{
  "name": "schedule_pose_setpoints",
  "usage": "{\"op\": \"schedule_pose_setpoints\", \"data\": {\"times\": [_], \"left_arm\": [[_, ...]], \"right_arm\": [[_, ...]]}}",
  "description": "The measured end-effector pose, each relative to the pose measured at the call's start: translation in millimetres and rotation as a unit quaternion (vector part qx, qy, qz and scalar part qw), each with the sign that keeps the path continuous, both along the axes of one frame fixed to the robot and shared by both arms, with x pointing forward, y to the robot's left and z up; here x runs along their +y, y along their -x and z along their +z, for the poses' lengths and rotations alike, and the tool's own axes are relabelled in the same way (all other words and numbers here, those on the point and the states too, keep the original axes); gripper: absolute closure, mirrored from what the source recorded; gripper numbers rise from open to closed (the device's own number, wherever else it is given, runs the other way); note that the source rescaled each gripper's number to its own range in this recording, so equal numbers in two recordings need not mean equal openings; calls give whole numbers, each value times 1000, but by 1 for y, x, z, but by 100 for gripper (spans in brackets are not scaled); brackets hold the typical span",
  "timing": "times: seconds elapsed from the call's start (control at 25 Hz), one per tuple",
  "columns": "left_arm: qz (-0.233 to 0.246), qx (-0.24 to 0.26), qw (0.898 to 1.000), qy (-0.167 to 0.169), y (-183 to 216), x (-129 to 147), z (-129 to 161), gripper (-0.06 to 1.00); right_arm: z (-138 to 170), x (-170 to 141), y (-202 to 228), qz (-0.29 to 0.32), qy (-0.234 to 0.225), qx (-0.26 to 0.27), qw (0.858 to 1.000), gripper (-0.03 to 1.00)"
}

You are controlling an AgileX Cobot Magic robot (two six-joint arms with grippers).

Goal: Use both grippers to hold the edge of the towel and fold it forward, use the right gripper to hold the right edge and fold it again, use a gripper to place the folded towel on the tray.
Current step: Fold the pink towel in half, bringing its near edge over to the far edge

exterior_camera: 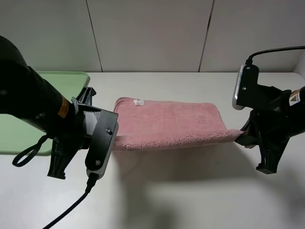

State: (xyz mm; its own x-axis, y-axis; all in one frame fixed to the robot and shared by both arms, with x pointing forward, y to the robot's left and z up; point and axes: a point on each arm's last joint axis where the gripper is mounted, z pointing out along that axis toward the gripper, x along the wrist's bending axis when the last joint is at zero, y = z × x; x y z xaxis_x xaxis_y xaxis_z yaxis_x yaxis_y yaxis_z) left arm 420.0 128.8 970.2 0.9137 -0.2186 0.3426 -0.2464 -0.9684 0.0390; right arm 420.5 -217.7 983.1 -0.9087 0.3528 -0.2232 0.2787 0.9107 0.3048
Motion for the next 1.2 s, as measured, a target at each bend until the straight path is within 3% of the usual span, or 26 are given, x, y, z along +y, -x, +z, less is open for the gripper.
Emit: {"op": "schedule_pose_setpoints", "data": {"times": [0.32,0.68,1.2], "left_arm": [[1,3,1000,-13,17,-10,1,94],[26,-15,999,19,26,-2,25,94],[29,-20,999,18,28,3,31,94]], "right_arm": [[22,-6,21,-3,-20,-8,1000,97],[35,-10,37,-2,-34,-17,999,97],[35,-10,37,-5,-39,-13,999,97]]}}
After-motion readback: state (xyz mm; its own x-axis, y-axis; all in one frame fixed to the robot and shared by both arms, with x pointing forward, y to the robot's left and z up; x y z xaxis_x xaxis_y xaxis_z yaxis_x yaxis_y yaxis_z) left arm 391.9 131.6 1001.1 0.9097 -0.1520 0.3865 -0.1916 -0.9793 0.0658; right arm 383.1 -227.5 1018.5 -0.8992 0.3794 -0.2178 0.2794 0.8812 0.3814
